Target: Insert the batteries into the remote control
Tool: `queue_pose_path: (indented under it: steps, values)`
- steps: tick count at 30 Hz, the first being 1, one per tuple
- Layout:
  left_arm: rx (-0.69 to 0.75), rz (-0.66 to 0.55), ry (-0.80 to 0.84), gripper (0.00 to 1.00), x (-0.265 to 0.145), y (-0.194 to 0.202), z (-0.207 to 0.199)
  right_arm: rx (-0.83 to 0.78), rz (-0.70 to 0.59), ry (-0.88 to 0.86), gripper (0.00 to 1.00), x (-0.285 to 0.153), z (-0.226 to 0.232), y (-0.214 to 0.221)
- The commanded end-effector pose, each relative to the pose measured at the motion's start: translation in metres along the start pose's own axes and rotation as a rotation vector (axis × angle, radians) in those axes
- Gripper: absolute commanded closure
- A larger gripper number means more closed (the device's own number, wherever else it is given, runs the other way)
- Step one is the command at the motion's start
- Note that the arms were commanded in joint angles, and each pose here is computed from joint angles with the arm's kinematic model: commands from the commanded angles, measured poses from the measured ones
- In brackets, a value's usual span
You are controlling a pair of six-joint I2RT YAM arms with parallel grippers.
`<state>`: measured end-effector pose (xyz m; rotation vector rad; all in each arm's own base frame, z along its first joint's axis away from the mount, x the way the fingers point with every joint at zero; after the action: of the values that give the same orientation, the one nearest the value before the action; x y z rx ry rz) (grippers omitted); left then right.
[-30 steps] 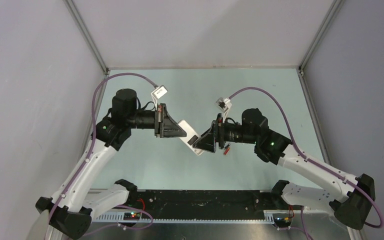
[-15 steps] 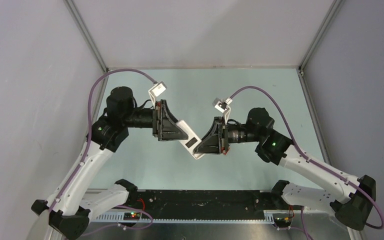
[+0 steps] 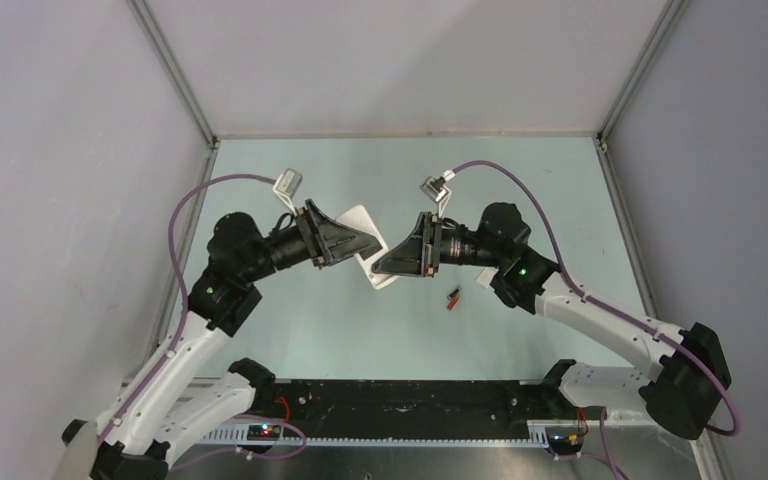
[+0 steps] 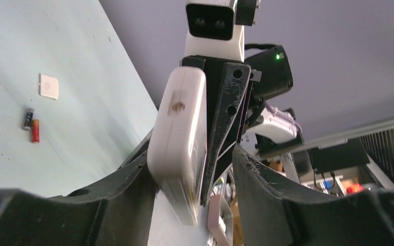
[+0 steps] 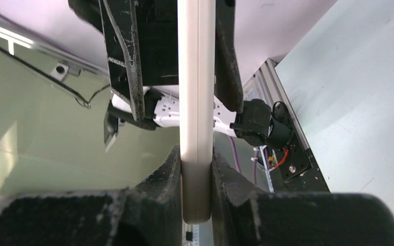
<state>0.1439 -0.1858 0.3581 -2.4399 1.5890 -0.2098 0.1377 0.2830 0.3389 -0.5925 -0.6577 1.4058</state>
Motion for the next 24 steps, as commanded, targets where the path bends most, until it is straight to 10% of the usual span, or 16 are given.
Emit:
queue_pose_path:
  steps: [1, 12, 19, 24]
  values:
    - [-0.009, -0.174, 0.106, 0.44, -0.007, -0.012, -0.024, 0.007, -0.103, -0.035, 1.00, 0.003, 0.013, -0.024]
    - [0.017, -0.177, 0.044, 0.99, 0.003, -0.016, -0.005, 0.083, -0.077, 0.025, 0.98, 0.008, -0.006, -0.016]
    - [0.102, -0.222, -0.119, 1.00, 0.001, -0.022, 0.019, 0.110, -0.070, 0.144, 0.34, -0.002, -0.025, -0.013]
    - [0.170, -0.247, -0.219, 1.00, -0.002, -0.025, 0.039, 0.156, -0.131, 0.391, 0.26, -0.042, -0.049, -0.007]
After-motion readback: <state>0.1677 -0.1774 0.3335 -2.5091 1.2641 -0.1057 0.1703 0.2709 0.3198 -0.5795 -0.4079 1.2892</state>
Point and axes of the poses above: each gripper's point midway between its finger pads, its own x axis out along the fingers, its own z axis along the line the jaws close on, y = z × x, the point moved 7 cm from there along -x, back along the fingers, and after that the axes turned 13 degrees about -x, right-handed, at the moved point
